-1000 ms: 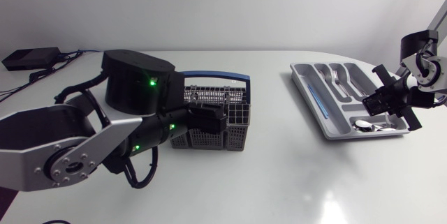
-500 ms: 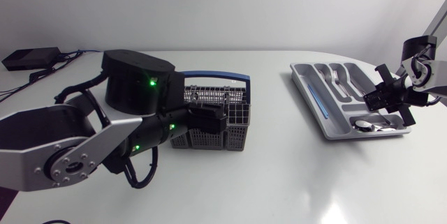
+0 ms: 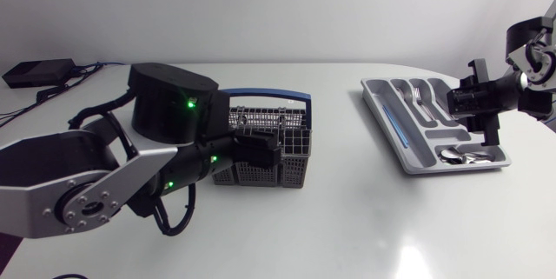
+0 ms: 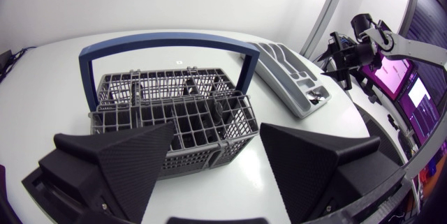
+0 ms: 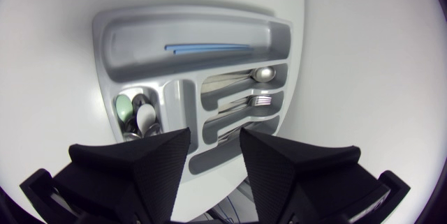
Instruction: Unload the cutlery basket into the drawer organizer.
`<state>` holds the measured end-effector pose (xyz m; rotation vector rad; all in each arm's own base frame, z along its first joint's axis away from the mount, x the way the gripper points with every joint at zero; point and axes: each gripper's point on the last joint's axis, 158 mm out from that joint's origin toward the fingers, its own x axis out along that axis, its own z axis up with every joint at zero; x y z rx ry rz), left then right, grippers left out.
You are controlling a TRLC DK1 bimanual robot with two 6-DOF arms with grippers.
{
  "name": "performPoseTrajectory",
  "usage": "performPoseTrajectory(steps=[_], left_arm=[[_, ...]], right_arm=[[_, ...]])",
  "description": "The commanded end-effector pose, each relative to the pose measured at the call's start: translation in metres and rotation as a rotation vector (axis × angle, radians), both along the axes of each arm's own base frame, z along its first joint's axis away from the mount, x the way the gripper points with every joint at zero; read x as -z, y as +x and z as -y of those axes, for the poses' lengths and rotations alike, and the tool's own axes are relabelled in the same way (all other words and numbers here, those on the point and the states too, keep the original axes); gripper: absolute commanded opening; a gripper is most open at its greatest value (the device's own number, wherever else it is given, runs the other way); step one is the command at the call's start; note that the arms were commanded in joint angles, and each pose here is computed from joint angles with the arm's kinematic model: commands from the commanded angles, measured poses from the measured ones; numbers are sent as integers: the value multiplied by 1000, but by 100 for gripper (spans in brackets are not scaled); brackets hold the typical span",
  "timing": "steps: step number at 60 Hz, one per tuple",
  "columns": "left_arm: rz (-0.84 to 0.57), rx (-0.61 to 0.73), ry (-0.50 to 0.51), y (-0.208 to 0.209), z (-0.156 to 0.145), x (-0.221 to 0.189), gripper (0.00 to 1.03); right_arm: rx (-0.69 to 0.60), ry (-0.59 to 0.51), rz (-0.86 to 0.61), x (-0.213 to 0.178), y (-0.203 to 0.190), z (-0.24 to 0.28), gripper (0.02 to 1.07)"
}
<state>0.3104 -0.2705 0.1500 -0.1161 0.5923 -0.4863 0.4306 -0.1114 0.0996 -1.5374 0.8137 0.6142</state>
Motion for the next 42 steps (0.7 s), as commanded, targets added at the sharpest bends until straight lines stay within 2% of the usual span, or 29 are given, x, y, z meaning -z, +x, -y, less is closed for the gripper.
performPoseTrajectory(steps=[1, 7, 21, 36, 42], left_arm=[[-4, -15, -13, 1, -1, -4, 87], [-8, -16, -8, 1, -2, -4, 87], [-17, -11, 15, 0, -5, 0, 88], [-32, -22, 33, 6, -16, 6, 88], [-40, -23, 32, 7, -20, 9, 88]], right_arm=[[36, 95, 33, -21, -3, -22, 57], [59, 229, 36, -38, -14, -56, 57], [129, 431, 36, -55, -30, -122, 57], [268, 706, -11, -70, -47, -190, 57], [309, 783, -30, -73, -54, -213, 57]])
